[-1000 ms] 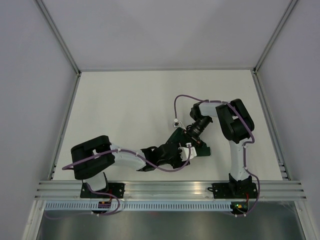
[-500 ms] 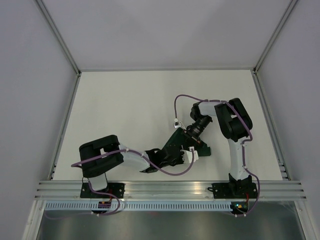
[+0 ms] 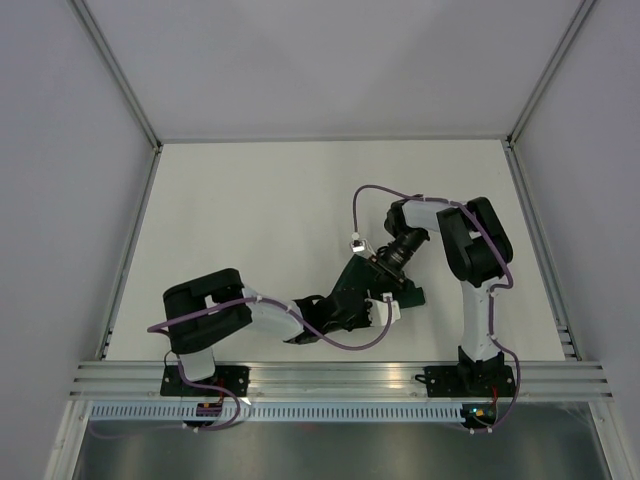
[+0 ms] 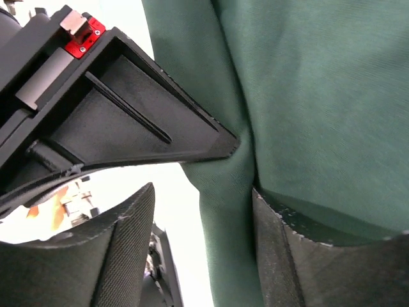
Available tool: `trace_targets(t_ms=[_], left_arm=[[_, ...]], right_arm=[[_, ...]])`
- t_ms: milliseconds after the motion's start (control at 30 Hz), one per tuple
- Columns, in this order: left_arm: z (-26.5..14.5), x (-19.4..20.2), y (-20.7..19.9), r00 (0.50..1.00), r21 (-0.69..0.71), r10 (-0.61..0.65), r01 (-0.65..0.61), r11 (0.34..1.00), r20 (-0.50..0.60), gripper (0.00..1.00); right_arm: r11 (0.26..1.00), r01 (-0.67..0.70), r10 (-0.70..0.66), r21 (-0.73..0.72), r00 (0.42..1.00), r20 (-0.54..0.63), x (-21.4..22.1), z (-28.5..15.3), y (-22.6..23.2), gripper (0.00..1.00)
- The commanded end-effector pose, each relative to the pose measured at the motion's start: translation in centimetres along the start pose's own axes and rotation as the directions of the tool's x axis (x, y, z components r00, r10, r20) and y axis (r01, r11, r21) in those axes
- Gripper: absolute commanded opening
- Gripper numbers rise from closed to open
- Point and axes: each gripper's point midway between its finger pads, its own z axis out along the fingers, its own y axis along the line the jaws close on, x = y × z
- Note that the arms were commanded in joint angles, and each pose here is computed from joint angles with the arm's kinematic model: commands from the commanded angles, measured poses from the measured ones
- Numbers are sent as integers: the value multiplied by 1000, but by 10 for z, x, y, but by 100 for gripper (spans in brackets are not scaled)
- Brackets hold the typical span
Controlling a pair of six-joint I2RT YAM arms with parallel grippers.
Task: Fold the napkin, place the utensils inside, and roll it up
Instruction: Roll the napkin at the center of the board.
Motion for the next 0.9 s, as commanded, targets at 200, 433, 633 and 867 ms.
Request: trace_targets(t_ms=[200,433,633,867], left_arm=[[2,23,-30,998,171,-16,26,985,-60,2],[2,34,-33,983,288,-130,163,944,-131,2],[6,40,-18,917,415,-337,398,818,-215,2],[6,33,-18,823,553,-471,564,614,-317,2]], right_arm=[[943,156,-201,293,971,131,-38,-63,-44,68],[901,146,-265,408,931,252,-48,-99,-45,68],[774,148,-409,616,860,307,-50,-116,-36,69],[625,198,-589,756,755,289,-52,-130,-12,71]])
